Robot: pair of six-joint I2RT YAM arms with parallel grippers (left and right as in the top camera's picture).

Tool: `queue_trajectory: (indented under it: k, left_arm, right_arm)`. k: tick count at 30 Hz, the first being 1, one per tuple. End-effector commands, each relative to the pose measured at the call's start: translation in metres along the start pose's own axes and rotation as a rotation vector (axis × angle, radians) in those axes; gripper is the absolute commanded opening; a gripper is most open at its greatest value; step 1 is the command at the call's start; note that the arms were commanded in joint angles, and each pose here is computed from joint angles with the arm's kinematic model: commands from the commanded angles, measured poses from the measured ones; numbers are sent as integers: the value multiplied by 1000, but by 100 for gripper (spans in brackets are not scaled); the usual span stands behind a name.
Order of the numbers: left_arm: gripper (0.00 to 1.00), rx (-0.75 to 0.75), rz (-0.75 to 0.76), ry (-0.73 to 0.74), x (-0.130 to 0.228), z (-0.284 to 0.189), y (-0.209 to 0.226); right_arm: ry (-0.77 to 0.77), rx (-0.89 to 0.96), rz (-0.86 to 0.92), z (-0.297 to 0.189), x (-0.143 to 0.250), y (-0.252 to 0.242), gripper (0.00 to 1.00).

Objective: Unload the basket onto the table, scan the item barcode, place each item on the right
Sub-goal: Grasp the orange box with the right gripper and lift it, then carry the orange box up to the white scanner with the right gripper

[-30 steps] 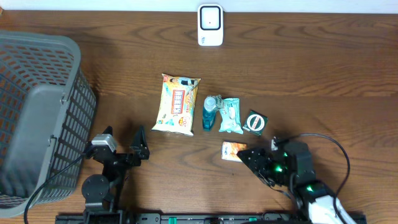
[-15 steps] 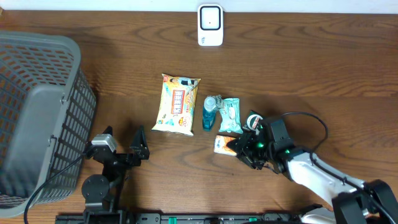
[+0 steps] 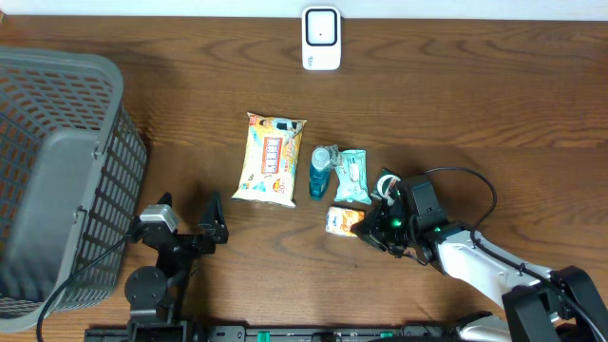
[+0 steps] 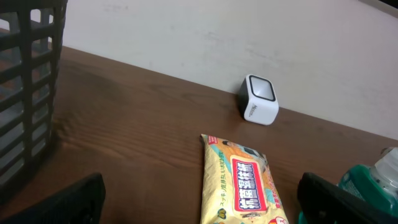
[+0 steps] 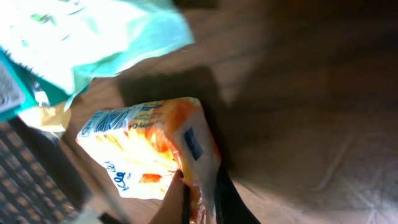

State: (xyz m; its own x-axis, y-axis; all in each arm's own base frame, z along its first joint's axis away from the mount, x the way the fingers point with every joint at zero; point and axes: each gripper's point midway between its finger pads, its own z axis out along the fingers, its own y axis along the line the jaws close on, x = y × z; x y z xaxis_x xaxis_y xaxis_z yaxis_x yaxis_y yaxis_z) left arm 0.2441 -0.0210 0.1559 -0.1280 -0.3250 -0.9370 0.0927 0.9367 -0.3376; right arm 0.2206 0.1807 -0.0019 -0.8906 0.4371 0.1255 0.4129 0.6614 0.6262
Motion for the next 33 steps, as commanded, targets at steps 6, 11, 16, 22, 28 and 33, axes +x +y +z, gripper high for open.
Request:
queue_trajectory:
  k: [6, 11, 16, 22, 28, 33]
  left_arm:
    - [98, -5, -9, 43, 14, 0, 3]
    - [98, -5, -9, 43, 14, 0, 3]
    - [98, -5, -9, 43, 14, 0, 3]
    - [98, -5, -9, 43, 14, 0, 3]
    - [98, -5, -9, 43, 14, 0, 3]
    - [98, -5, -9, 43, 14, 0, 3]
  right_arm:
    - [-106, -102, -668, -36, 7, 30, 1]
    - [-167, -392, -1224, -83, 50, 85, 1]
    - [-244, -695, -1628, -134, 102, 116, 1]
    - [-295, -1038, -1957, -181, 153, 127, 1]
    - [-277, -1047, -1906, -185, 154, 132, 1]
    - [-275, -952, -1639, -185, 133, 149, 1]
